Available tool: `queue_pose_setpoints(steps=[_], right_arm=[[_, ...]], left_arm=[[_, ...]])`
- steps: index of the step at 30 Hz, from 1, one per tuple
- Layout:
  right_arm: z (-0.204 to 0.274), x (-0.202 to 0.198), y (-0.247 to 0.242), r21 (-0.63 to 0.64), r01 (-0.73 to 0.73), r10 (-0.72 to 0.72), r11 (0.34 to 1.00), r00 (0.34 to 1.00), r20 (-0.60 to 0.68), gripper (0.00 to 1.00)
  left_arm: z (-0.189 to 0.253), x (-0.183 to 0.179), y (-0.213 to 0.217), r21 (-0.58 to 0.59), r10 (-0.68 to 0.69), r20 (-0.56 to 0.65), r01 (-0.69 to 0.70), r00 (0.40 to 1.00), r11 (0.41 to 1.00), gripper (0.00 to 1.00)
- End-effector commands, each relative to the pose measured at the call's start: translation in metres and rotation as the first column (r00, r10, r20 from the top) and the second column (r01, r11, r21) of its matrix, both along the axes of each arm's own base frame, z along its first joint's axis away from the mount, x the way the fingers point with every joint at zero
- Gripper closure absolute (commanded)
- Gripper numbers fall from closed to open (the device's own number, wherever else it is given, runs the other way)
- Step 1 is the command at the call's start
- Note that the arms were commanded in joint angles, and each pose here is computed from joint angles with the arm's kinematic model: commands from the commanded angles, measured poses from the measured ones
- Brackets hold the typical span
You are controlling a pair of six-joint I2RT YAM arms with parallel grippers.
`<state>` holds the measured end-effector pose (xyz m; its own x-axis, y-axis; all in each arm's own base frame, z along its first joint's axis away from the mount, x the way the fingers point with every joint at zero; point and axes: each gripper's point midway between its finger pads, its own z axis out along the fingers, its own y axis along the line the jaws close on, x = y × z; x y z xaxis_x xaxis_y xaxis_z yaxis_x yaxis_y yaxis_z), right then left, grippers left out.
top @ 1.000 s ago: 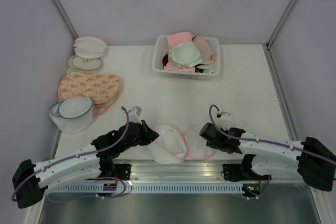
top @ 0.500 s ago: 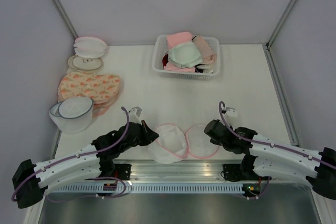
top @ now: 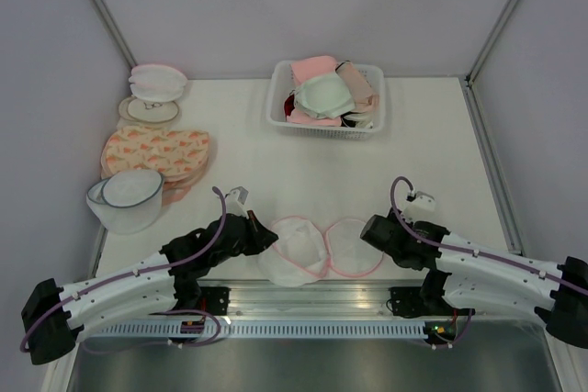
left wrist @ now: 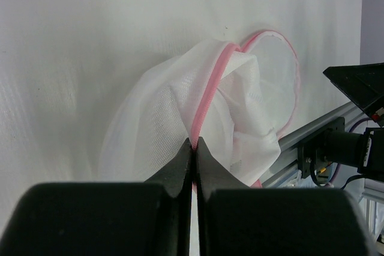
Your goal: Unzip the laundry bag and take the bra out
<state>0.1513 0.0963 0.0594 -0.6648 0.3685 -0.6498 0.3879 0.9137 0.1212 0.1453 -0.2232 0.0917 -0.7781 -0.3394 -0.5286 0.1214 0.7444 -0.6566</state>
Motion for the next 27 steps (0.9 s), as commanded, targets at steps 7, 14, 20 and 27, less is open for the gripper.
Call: queue_pose_setpoints(steps=[7,14,20,27], right_arm=[[-0.038,-0.015,0.002,0.060,0.012,-0.009,0.998,0.998,-0.060,0.53],[-0.042,-0.018,0.007,0.089,-0.022,0.028,0.996,0.997,-0.069,0.55],[-0.031,-0.016,0.009,0.145,-0.033,0.038,0.989,0.999,-0.029,0.54],[-0.034,-0.018,0.013,0.123,-0.069,0.076,0.990,0.996,-0.056,0.54]], left_arm=[[0.001,0.003,-0.002,-0.017,0.021,-0.003,-0.021,1.000,1.000,0.98],[0.002,0.003,-0.003,-0.025,0.022,-0.004,-0.022,1.000,0.999,0.98],[0.000,0.002,-0.002,-0.023,0.020,-0.007,-0.020,1.000,1.000,0.98],[-0.001,0.003,-0.003,-0.024,0.019,-0.008,-0.019,1.000,1.000,0.98]])
